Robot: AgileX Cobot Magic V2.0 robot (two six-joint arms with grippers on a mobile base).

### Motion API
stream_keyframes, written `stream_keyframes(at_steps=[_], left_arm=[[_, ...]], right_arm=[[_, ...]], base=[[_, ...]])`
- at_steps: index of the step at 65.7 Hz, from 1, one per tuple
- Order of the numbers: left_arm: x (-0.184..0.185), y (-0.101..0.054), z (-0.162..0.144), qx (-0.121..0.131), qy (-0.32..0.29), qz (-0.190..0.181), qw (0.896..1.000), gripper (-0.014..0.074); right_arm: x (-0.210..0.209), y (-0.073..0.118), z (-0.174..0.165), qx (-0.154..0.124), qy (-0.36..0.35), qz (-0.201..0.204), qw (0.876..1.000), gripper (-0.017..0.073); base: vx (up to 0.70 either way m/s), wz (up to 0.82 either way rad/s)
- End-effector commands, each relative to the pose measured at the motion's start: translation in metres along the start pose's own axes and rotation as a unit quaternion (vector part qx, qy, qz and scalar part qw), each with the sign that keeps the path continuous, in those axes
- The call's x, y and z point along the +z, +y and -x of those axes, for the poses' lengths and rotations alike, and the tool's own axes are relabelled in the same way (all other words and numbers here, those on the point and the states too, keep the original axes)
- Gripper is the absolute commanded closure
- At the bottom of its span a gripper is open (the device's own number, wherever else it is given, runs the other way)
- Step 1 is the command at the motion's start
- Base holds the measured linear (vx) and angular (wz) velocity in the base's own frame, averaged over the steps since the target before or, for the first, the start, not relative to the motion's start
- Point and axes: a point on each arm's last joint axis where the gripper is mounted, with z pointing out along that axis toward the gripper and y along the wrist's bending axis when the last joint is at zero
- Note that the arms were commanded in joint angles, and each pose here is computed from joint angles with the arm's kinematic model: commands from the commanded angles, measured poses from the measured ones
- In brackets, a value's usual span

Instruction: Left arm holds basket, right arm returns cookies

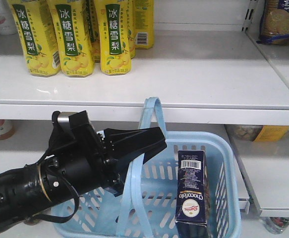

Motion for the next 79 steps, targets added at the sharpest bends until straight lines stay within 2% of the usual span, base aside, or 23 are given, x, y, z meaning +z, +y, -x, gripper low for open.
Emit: stream_keyframes(at_steps=[1, 16, 46, 53, 64, 73, 79], left_arm=[[0.000, -0.028, 0.010, 0.003, -0.046, -0.083, 0.995, 0.0594], [0.000, -0.028, 0.010, 0.003, -0.046, -0.083, 0.995, 0.0594], [0.000, -0.028, 0.010, 0.003, -0.046, -0.083, 0.995, 0.0594], [0.000, -0.028, 0.010, 0.003, -0.046, -0.083, 0.995, 0.0594], [0.000, -0.028, 0.010, 0.003, -0.046, -0.083, 0.995, 0.0594], [0.000, -0.028, 0.010, 0.003, -0.046, -0.083, 0.995, 0.0594], [0.000, -0.028, 0.010, 0.003, -0.046, -0.083, 0.995, 0.0594]], right_arm=[[0.009, 0.003, 0.023, -0.007, 0.006, 0.006, 1.000, 0.0559], [0.022, 0.007, 0.028, -0.008, 0.101, 0.027, 0.994, 0.0559], [0.022, 0.009, 0.029, 0.014, 0.095, 0.032, 0.995, 0.0559], [0.023, 0.011, 0.026, 0.028, 0.100, 0.040, 0.994, 0.0557], [0.034, 0.030, 0.015, 0.017, 0.139, 0.111, 0.984, 0.0554], [0.041, 0.053, 0.005, 0.007, 0.178, 0.182, 0.967, 0.0551], [0.045, 0.067, -0.003, 0.009, 0.206, 0.215, 0.955, 0.0542]], base=[[0.00, 0.00], [0.00, 0.00], [0.00, 0.00], [0.00, 0.00], [0.00, 0.00], [0.00, 0.00], [0.00, 0.00]])
